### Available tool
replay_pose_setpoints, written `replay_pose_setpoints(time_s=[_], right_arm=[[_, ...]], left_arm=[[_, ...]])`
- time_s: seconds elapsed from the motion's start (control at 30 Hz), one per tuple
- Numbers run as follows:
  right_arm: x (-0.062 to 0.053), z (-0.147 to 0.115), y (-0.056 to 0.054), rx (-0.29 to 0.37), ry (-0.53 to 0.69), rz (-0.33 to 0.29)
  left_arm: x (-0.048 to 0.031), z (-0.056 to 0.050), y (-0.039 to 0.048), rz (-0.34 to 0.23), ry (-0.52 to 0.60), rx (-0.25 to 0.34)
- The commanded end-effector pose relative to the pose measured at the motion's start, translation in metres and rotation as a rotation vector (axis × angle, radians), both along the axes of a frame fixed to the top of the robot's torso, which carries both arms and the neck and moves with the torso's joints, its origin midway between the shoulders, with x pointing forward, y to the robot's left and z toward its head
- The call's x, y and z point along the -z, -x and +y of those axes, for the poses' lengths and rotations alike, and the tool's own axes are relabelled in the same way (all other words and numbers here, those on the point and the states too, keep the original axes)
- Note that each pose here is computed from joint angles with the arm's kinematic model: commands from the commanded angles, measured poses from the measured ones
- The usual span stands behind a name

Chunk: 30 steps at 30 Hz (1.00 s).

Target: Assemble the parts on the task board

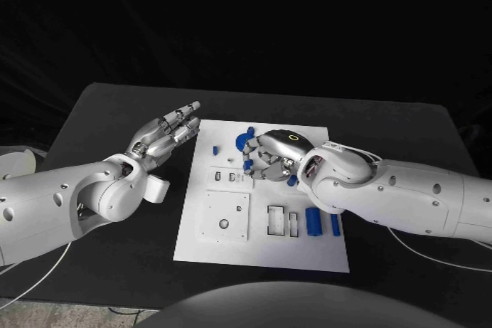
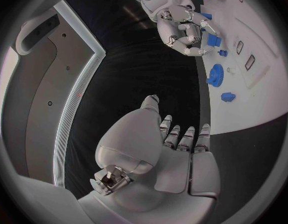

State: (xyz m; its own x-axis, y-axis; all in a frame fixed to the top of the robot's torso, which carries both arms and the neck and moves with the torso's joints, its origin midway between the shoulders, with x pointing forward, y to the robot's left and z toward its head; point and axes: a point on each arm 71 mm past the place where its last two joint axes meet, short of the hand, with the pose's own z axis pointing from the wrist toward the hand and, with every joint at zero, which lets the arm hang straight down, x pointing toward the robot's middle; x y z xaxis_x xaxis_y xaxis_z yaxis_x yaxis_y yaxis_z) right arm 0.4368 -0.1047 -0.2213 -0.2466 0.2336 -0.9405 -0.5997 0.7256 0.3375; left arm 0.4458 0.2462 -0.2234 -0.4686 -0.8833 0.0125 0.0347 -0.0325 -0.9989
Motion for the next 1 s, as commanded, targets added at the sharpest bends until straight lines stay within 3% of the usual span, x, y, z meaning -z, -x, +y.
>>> replay_pose_setpoints(time_s=[0.03,1.0], right_arm=[[0.0066,0.0015,-0.0014,0.03,0.088,0.019],[0.0129,0.0115,-0.0015,0.022,0.154,0.021]], left_arm=[[-0.0008,-0.002,0.0008,0.0,0.014,0.014],[0.0004,-0.0029,0.0002,0.023,0.027,0.01]])
